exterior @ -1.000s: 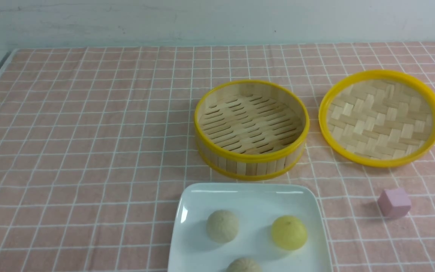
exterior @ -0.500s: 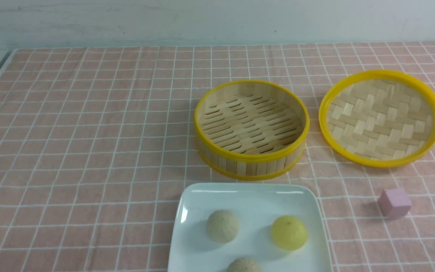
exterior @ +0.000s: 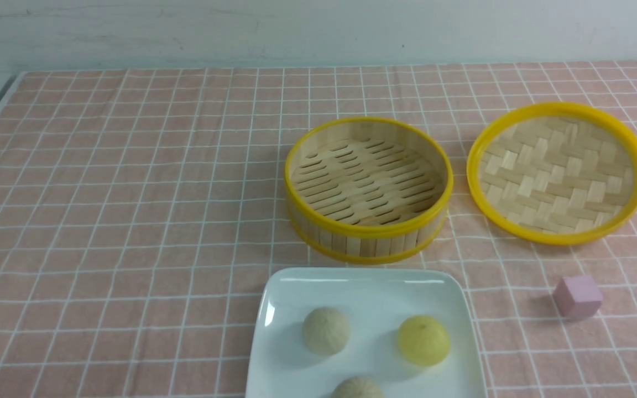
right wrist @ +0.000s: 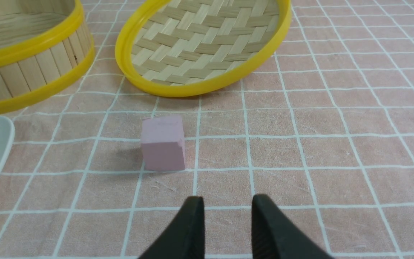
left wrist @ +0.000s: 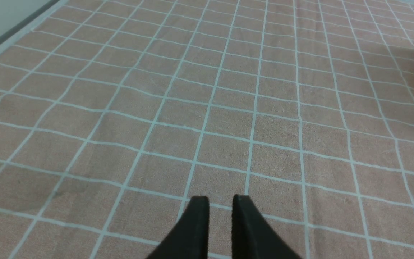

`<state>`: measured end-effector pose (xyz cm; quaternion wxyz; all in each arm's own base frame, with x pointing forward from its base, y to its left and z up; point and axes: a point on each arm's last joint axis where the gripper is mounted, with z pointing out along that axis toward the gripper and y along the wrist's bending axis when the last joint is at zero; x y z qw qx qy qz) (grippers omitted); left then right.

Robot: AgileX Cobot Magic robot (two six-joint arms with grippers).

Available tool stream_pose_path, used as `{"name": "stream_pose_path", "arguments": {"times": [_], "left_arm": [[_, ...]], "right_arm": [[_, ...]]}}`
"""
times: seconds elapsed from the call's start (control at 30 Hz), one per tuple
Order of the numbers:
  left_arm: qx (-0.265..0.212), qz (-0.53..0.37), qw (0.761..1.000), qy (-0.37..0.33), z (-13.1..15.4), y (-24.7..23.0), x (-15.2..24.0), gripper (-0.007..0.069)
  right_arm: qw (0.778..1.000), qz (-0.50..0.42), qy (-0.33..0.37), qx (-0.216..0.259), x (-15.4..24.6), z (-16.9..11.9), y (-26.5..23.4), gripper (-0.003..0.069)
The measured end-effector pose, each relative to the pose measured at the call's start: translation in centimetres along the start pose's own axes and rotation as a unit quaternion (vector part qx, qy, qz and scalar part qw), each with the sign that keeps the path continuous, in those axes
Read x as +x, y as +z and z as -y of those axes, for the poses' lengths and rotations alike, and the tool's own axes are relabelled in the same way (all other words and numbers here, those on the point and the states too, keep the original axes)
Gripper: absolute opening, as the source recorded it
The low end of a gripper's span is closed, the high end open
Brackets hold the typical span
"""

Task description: Put the steamed buns into the plate on the pink tablecloth.

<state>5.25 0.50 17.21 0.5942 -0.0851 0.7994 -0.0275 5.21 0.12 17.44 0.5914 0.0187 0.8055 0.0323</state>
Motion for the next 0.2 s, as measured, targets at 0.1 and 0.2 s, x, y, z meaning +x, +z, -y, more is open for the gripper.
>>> {"name": "stream_pose_path", "arguments": {"times": [0.1, 0.2], "left_arm": [[0.000, 0.000, 1.000, 0.000, 0.00, 0.00, 0.00, 0.0128], [0.000, 0.000, 1.000, 0.000, 0.00, 0.00, 0.00, 0.0130]], "right_arm": [[1.000, 0.000, 0.000, 0.000, 0.00, 0.00, 0.00, 0.0219], [1.000, 0.000, 0.000, 0.000, 0.00, 0.00, 0.00, 0.0224]]}}
